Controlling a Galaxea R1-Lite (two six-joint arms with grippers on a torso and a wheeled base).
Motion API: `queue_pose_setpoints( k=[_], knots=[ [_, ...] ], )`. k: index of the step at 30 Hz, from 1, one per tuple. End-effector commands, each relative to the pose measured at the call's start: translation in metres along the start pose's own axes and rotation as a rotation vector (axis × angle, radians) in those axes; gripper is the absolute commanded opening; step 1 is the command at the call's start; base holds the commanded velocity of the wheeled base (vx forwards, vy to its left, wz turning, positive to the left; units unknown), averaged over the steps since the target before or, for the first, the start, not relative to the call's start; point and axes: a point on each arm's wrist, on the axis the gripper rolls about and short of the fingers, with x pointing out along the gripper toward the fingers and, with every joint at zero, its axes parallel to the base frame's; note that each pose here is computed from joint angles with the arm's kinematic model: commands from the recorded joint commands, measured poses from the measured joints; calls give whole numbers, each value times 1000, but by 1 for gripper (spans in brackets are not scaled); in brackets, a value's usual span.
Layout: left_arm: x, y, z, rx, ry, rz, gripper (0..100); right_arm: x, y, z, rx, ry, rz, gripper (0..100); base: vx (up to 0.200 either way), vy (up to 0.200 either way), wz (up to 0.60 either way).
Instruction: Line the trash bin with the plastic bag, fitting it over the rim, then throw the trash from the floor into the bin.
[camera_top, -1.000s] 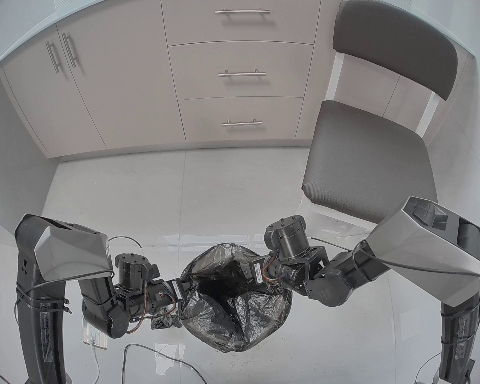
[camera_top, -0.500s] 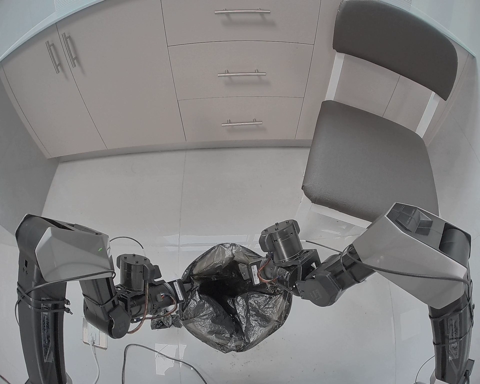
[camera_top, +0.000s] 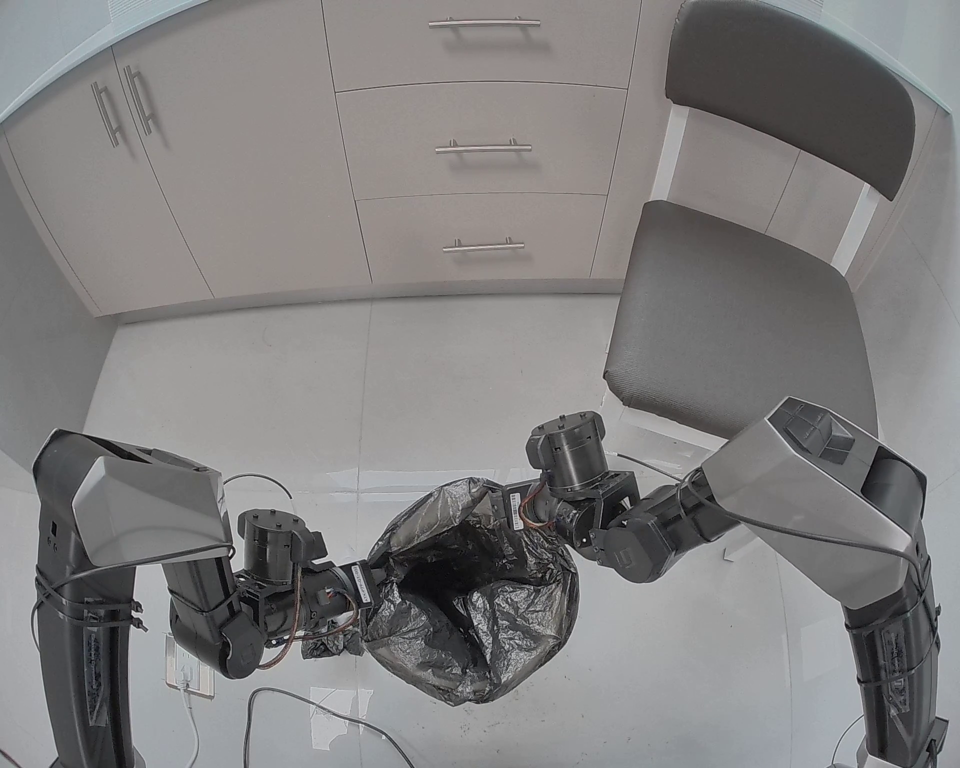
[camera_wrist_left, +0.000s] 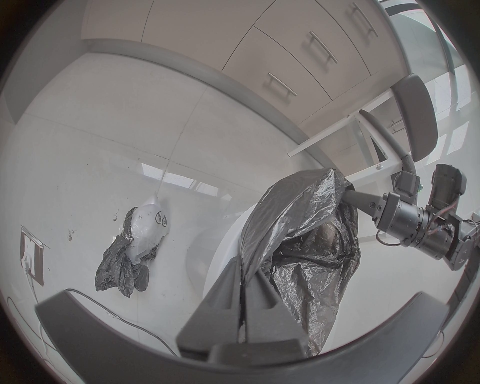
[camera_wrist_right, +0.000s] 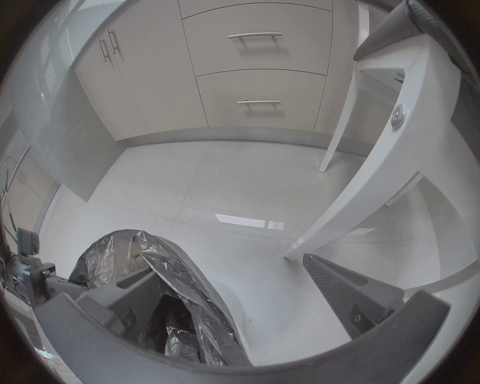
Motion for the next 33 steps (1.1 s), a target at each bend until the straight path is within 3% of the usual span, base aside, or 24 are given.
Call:
queue_pose_setpoints(
  k=[1, 12, 33],
  knots=[
    [0, 1, -1, 2, 5, 3, 100, 8, -3, -1, 6, -3, -8, 100, 0, 0, 0],
    [3, 3, -3, 19, -17, 31, 100, 12, -1, -2, 4, -7, -6, 100, 0, 0, 0],
    [0, -4, 6, 27, -78, -1, 100, 13, -1, -6, 0, 3, -9, 100, 0, 0, 0]
  ],
)
